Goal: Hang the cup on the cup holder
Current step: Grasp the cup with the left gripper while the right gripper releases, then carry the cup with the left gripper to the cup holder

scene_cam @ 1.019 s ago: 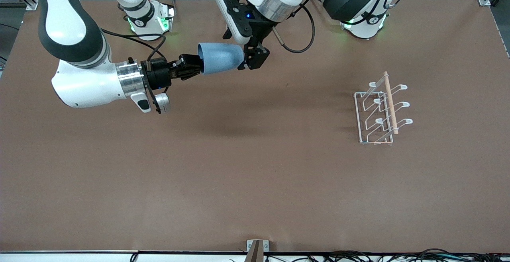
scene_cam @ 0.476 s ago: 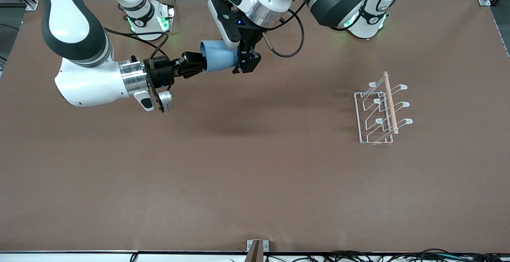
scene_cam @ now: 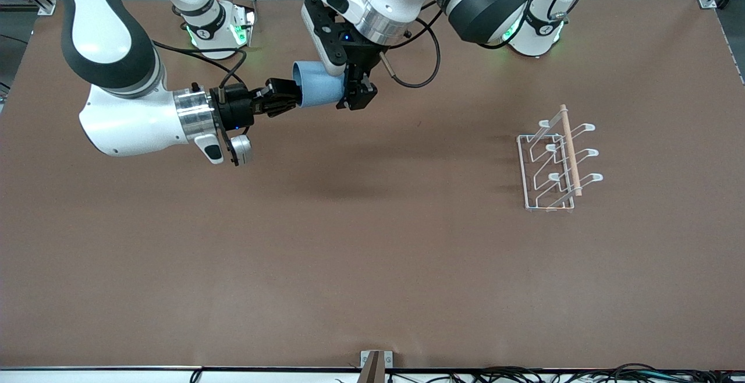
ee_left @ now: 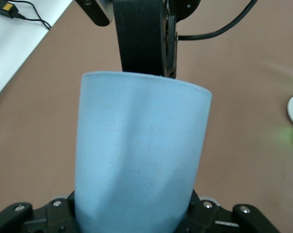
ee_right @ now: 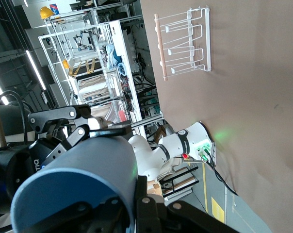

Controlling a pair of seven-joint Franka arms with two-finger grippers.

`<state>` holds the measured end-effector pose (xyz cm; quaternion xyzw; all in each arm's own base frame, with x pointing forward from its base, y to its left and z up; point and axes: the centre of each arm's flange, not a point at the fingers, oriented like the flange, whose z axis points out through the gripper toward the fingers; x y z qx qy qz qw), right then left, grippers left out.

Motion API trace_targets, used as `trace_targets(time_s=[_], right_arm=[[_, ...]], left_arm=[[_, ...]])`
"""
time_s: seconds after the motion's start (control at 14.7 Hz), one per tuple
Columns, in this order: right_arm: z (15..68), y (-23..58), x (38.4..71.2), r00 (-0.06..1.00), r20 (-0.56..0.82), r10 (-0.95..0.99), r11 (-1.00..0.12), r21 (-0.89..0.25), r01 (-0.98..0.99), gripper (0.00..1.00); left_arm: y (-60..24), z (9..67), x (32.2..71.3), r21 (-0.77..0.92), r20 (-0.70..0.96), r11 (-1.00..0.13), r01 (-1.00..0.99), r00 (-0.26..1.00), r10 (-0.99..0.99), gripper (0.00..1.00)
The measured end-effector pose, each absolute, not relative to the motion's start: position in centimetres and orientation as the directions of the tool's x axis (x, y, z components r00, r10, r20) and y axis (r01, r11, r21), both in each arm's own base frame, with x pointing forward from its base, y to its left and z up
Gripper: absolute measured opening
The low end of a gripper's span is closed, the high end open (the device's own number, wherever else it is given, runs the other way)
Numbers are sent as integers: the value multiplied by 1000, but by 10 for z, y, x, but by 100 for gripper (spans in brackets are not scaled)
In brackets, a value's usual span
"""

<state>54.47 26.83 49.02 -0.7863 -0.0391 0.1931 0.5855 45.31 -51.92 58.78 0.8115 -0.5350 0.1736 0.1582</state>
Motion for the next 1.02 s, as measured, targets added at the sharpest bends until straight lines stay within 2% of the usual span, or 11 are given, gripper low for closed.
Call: trace_targets(time_s=[0.07,0.14,0.41,0.68,0.82,1.02], right_arm=[[490,269,544,919,-265,291,-313,-934,-170,11],[491,269,543,917,-274,291,-315,-932,-179,19],[499,259,551,925,-271,265,-328,-928,-178,59],[484,191,570,950,-257,176,-512,-848,-134,99],[477,147,579,966,-230,119,-641,-761,-103,100],[477,90,584,978,-204,53,-742,-663,-98,100]], left_arm=[[-516,586,455,46,429,-378,-925,360,-828,71],[-510,582,460,34,395,-384,-923,366,-843,71],[-463,560,489,2,206,-432,-902,423,-882,71],[-410,536,506,-130,-94,-435,-891,448,-889,71],[-391,528,505,-194,-255,-394,-898,434,-864,71],[-356,519,513,-268,-475,-292,-918,389,-789,71]])
